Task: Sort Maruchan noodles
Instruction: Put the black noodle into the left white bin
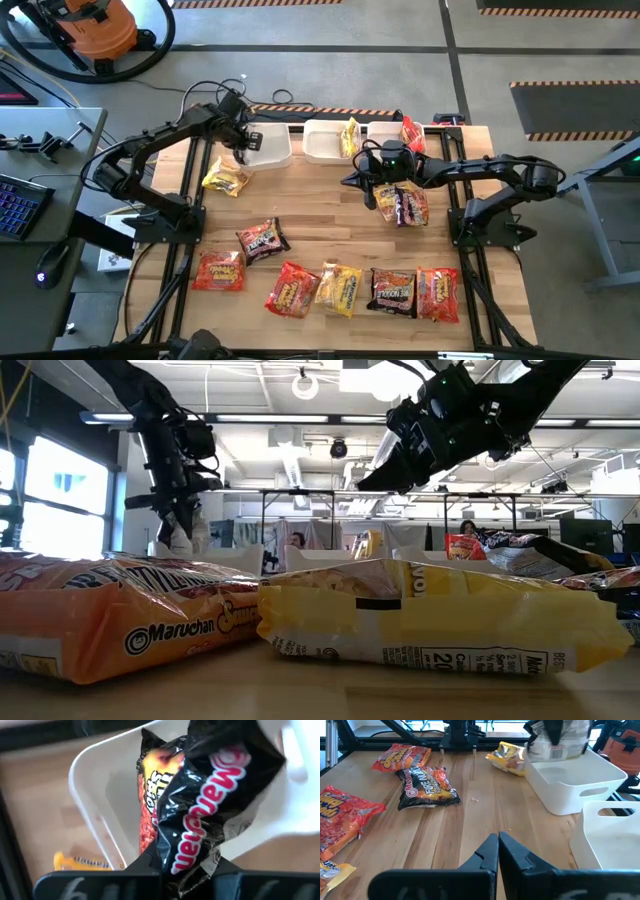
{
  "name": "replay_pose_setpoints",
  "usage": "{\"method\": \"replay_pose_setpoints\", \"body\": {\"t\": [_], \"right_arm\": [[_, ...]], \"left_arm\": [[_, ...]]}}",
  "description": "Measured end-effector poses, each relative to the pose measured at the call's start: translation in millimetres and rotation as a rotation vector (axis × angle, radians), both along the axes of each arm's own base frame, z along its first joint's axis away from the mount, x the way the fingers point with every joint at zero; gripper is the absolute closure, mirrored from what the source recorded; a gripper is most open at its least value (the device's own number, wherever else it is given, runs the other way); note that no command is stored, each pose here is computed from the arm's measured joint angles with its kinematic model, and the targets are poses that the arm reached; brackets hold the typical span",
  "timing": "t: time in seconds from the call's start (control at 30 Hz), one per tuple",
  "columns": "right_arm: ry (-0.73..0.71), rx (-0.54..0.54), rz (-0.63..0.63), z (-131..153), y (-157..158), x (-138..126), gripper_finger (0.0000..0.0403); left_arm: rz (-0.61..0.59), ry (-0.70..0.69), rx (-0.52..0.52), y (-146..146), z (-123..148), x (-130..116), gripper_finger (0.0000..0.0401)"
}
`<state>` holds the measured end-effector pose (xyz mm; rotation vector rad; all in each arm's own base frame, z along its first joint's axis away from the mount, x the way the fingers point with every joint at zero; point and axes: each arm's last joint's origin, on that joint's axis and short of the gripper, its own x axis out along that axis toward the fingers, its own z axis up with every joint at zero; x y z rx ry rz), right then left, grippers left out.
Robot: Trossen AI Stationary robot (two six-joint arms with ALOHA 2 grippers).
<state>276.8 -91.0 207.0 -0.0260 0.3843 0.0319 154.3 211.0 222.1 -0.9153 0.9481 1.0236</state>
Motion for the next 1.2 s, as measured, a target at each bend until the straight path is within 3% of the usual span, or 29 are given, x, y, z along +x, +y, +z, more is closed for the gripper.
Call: {"method": "replay_pose_setpoints", "body": {"t": [0.17, 0.43, 0.67, 0.9, 1.2], "right_arm": [[0.000, -0.006, 0.003, 0.0, 0.1, 0.0, 0.0403], [0.002, -0.012, 0.006, -0.2, 0.1, -0.1, 0.0403], [0.005, -0.011, 0.005, -0.5, 0.0, -0.2, 0.0403], [0.005, -0.011, 0.005, -0.5, 0.1, -0.2, 0.0403], [0.005, -0.006, 0.003, -0.5, 0.0, -0.2, 0.0403]], "left_arm": [[-0.006, -0.007, -0.064, -4.8, -1.6, -0.8, 0.0385], [0.016, 0.044, -0.040, -1.4, -3.5, -4.5, 0.0385], [0.026, 0.056, -0.032, 4.8, -32.7, -9.6, 0.0385], [-0.058, 0.084, 0.095, 21.4, -37.9, -3.3, 0.0385], [-0.212, 0.075, 0.121, 42.2, -44.2, 21.5, 0.0385]]}}
